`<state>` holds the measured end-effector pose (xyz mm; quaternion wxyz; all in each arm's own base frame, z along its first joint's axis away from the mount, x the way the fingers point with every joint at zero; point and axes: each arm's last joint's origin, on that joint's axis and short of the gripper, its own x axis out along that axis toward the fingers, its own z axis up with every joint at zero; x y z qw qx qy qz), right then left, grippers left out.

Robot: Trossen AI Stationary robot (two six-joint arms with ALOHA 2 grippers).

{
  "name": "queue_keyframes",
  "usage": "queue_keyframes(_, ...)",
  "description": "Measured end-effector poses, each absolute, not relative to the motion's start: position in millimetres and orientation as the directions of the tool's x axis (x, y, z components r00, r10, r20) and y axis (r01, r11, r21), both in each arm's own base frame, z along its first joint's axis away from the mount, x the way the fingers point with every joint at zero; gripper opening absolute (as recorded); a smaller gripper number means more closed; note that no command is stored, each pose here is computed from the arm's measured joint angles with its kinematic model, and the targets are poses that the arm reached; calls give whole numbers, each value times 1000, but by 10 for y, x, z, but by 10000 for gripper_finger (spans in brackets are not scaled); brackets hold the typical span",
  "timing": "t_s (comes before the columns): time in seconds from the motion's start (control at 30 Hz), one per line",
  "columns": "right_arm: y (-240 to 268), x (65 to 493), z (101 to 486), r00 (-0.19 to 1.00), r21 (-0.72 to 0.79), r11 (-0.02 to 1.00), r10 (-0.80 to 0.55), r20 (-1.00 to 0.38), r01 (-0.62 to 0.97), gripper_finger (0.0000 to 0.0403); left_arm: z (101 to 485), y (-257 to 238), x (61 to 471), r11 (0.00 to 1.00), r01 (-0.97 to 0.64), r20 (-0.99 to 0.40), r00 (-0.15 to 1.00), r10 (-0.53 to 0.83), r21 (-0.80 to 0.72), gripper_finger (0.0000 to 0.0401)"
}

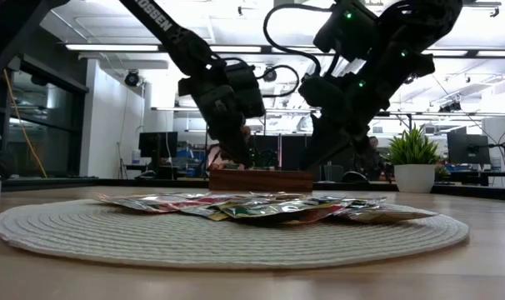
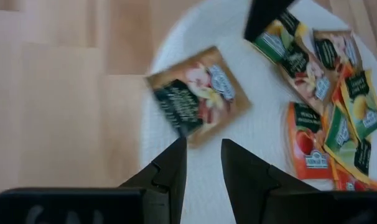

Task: Pick & Place Tea
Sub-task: Put the brown tea bag into the middle section of the wooden organizer

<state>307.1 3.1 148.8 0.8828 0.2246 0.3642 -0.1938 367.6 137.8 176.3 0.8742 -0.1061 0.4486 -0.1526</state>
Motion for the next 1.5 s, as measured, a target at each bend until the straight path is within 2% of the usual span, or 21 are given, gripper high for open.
queue_keyframes(0.23,-50,3081,1485,662,236,840,-181,-727,489,0,1765,1218,3755,941,185,-767,545,-339,-284,98)
queue_keyframes(1.0,-51,3230,1145,671,318,817,-110,-733,482,0,1732,1248,3719,971,105,-832,502,-237,-214,98)
queue_keyframes(1.33,-50,3219,1134,657,310,817,-108,-746,487,0,1737,1231,3725,962,98,-818,509,-269,-255,98)
queue_keyframes(1.5,-51,3217,1132,655,309,816,-109,-747,488,0,1739,1241,3733,958,40,-815,517,-262,-283,99)
